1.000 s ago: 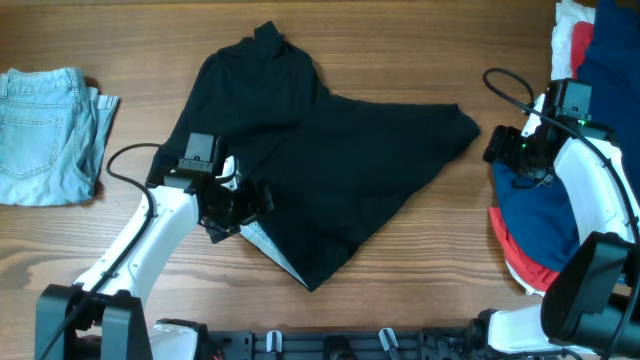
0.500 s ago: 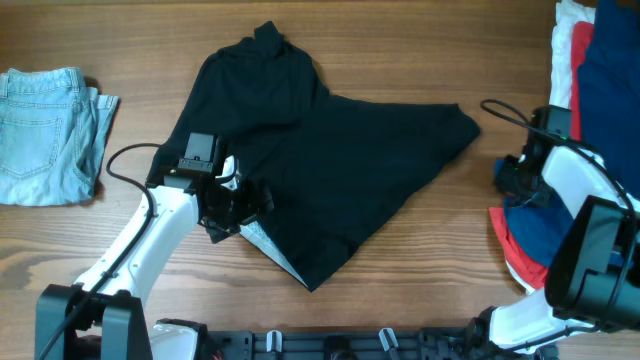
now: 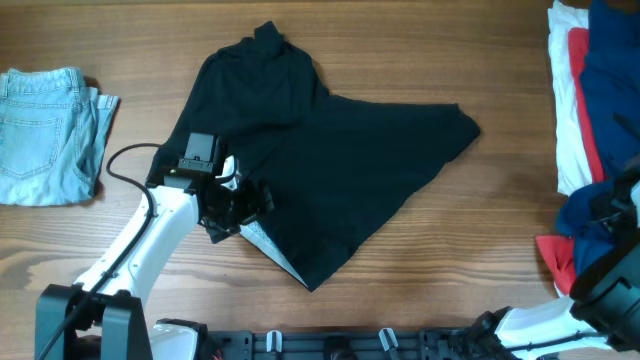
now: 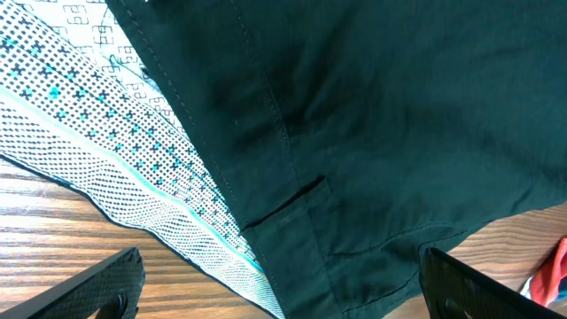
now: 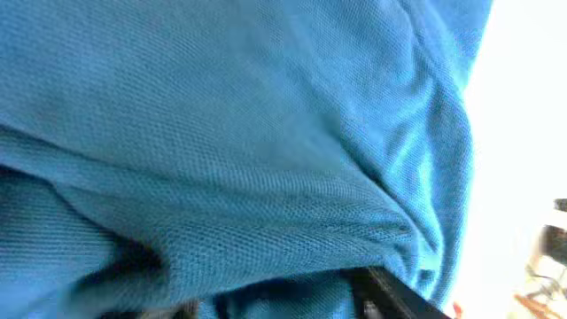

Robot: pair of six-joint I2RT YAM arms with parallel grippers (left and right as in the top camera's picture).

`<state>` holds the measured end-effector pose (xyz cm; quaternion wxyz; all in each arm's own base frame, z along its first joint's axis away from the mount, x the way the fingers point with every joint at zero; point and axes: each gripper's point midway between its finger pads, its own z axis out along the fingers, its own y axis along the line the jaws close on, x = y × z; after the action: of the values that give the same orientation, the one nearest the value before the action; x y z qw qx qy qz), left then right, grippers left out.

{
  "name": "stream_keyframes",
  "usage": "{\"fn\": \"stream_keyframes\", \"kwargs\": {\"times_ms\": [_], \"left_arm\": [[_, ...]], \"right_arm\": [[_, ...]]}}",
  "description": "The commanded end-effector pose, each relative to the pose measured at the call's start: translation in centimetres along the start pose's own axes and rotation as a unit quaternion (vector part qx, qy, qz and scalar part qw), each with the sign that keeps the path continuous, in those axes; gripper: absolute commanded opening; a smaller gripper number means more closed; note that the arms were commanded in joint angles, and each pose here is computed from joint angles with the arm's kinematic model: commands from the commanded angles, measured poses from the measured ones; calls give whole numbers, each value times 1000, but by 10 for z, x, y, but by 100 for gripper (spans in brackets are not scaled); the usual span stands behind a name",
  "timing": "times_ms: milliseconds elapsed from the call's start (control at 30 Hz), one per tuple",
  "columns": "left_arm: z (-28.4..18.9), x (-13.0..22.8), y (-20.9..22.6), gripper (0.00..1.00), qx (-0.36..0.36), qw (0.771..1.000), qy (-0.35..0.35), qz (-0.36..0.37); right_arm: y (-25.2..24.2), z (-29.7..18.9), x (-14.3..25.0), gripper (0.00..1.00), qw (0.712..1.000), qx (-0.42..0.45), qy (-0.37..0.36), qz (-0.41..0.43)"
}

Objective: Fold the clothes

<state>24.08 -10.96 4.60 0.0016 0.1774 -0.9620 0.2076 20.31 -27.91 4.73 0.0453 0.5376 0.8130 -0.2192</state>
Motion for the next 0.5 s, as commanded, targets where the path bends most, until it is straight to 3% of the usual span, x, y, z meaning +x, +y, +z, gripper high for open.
{"fn": "stream_keyframes", "kwargs": {"times_ms": [0, 133, 333, 467], "left_arm": [[0, 1, -2, 100, 3, 1000, 1, -2], [0, 1, -2, 100, 3, 1000, 1, -2], [0, 1, -2, 100, 2, 1000, 2, -3], [1, 11, 0, 100, 4, 1000, 24, -10]], "right_arm": [[40, -32, -23, 59, 992, -123, -17, -24], [95, -69, -6, 61, 952, -286, 2, -109], [111, -152, -4, 66, 911, -383, -68, -136], [127, -214, 43, 71, 861, -447, -81, -228]]}}
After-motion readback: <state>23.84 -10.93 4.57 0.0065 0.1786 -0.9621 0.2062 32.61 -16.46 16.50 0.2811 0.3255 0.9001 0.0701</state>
